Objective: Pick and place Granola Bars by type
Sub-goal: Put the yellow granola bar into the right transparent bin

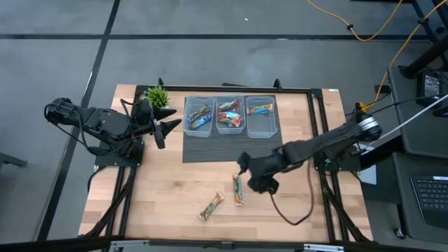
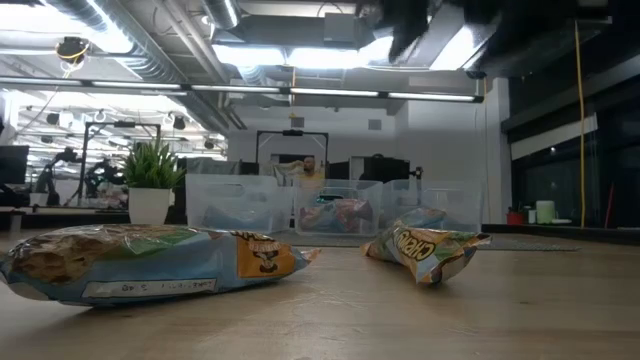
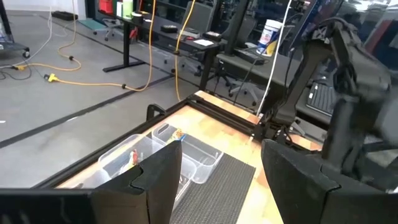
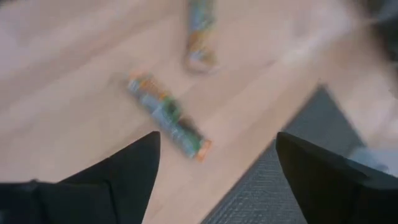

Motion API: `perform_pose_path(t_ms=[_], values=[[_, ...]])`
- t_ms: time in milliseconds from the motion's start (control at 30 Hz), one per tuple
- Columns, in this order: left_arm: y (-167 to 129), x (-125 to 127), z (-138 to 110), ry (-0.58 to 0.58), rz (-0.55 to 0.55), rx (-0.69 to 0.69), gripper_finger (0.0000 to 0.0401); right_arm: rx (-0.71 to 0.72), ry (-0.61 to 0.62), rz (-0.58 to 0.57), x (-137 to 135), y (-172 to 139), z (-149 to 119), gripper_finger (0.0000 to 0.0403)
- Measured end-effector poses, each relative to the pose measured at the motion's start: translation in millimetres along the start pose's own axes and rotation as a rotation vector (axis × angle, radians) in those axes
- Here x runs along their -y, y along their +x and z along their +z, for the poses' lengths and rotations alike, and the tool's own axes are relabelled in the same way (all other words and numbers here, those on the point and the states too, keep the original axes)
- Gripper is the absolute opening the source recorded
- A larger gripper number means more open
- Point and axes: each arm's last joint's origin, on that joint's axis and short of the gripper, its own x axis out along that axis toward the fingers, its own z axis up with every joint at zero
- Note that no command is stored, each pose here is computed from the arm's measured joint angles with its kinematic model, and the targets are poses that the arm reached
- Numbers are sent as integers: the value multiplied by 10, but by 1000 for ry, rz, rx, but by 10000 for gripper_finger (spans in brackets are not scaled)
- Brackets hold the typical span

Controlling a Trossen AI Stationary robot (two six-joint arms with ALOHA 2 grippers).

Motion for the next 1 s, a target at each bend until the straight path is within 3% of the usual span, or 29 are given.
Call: perform_pose_path(t_ms=[167,433,833,1000], values=[[0,2,0,-13,-5,-2,214,-95,-128,89,-53,433,-63,308],[0,2,-1,-15,-6,-3,214,-98,-256,158,-91,932,-140,286],[1,4,-2,-33,-13,-7,214,-74,-307,247,-191,1329,-224,280],[2,6,-3,-32,-12,-7,214,-74,-324,257,-201,1349,-232,248]])
